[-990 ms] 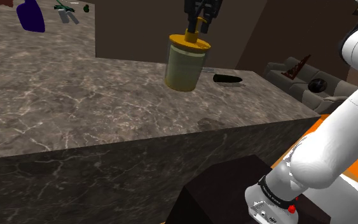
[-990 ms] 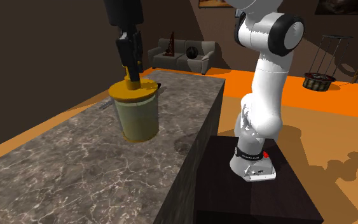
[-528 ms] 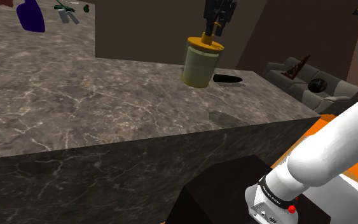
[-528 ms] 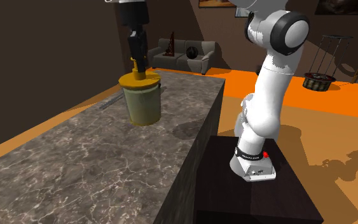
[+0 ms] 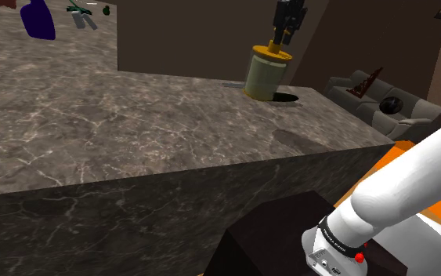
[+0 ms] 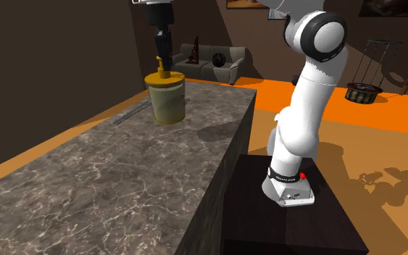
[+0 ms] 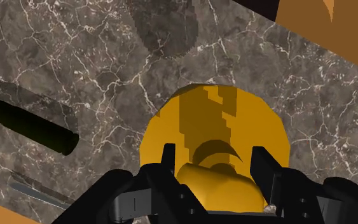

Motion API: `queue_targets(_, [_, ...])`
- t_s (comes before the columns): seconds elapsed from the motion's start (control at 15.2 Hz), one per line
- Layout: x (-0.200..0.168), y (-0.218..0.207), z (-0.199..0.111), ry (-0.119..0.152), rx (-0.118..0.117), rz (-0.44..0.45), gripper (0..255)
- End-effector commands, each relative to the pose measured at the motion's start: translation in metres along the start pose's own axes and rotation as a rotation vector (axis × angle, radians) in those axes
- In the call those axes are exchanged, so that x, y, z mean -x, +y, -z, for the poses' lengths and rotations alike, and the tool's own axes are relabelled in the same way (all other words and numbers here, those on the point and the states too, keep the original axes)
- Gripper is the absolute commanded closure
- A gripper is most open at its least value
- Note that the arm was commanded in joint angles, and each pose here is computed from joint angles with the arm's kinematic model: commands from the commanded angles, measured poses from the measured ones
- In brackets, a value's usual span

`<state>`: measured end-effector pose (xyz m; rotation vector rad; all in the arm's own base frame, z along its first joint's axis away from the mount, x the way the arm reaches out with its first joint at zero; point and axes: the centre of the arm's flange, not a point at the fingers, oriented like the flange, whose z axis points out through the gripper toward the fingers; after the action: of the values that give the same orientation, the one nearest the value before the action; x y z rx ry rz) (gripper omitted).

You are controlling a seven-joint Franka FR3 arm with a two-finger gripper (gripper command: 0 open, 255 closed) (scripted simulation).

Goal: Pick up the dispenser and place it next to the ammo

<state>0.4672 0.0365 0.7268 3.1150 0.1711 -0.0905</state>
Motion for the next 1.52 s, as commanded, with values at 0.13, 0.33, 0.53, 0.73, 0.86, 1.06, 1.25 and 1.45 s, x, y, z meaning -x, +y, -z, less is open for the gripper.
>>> queue_targets(0.13, [0.0, 0.053, 0.0, 0.001, 0.0, 0.002, 255])
queue_targets(0.33, [0.0, 0.093, 0.0, 0.001, 0.0, 0.002, 255])
queue_targets(0.53, [0.0, 0.132, -0.001, 0.001, 0.0, 0.002, 255])
queue_targets(0.73, [-0.001, 0.172, -0.001, 0.001, 0.0, 0.002, 255])
queue_targets(0.86, [-0.001, 0.198, -0.002, 0.001, 0.0, 0.002, 255])
queue_targets(1.06, [-0.002, 0.209, -0.013, 0.001, 0.0, 0.002, 255])
queue_targets(1.25, [-0.003, 0.209, -0.028, 0.001, 0.0, 0.002, 255])
queue_targets(1.45, [-0.004, 0.208, -0.044, 0.001, 0.0, 0.002, 255])
